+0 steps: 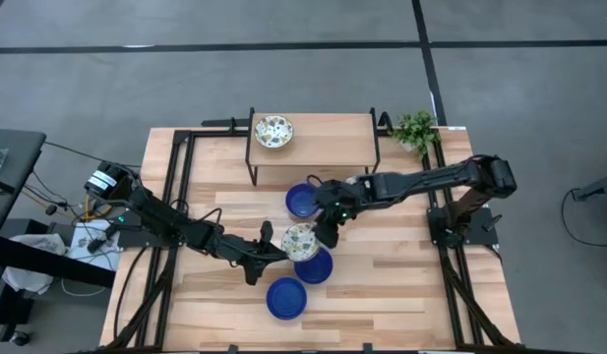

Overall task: Pick & Place Mini bowls
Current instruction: Put the bottom white patterned bowl on top of the white patterned bowl on the shelf

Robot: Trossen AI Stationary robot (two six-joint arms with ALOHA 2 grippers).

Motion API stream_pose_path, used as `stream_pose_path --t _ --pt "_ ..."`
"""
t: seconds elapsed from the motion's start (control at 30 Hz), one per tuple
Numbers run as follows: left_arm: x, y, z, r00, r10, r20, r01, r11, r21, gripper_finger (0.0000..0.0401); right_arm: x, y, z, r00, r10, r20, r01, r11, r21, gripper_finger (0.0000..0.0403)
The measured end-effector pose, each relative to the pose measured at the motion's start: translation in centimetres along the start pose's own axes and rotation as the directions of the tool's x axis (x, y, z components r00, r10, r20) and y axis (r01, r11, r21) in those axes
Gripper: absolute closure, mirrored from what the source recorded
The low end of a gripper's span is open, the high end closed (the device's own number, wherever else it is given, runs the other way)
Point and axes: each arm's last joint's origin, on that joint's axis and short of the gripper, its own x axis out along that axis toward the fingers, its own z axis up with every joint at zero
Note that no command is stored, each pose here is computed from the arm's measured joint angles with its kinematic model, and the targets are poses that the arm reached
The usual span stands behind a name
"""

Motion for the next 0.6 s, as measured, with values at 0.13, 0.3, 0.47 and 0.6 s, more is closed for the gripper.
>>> stream_pose_path --t 0.13,0.3,0.47,0.6 --pt "0.0 0.0 0.0 1.0 0.001 -0.001 -0.001 1.0 0.0 0.0391 -1.9 0.3 0.3 0.997 -0.027 0.069 0.028 1.0 -0.013 0.0263" --pt "0.0 0.0 0.0 1.0 0.0 -0.001 0.0 1.0 0.0 0.0391 -3.7 0.6 0.0 0.99 -0.094 0.107 0.097 0.995 -0.019 0.0277" --pt "0.0 0.0 0.0 1.0 0.013 -0.013 -0.013 1.0 -0.024 0.0391 -4.6 1.2 -1.1 0.983 -0.16 0.086 0.164 0.985 -0.043 0.0299" --pt "0.0 0.1 -0.1 0.998 0.041 -0.039 -0.042 0.998 -0.041 0.0391 -4.9 2.1 -2.2 0.966 -0.24 0.091 0.249 0.964 -0.097 0.0341"
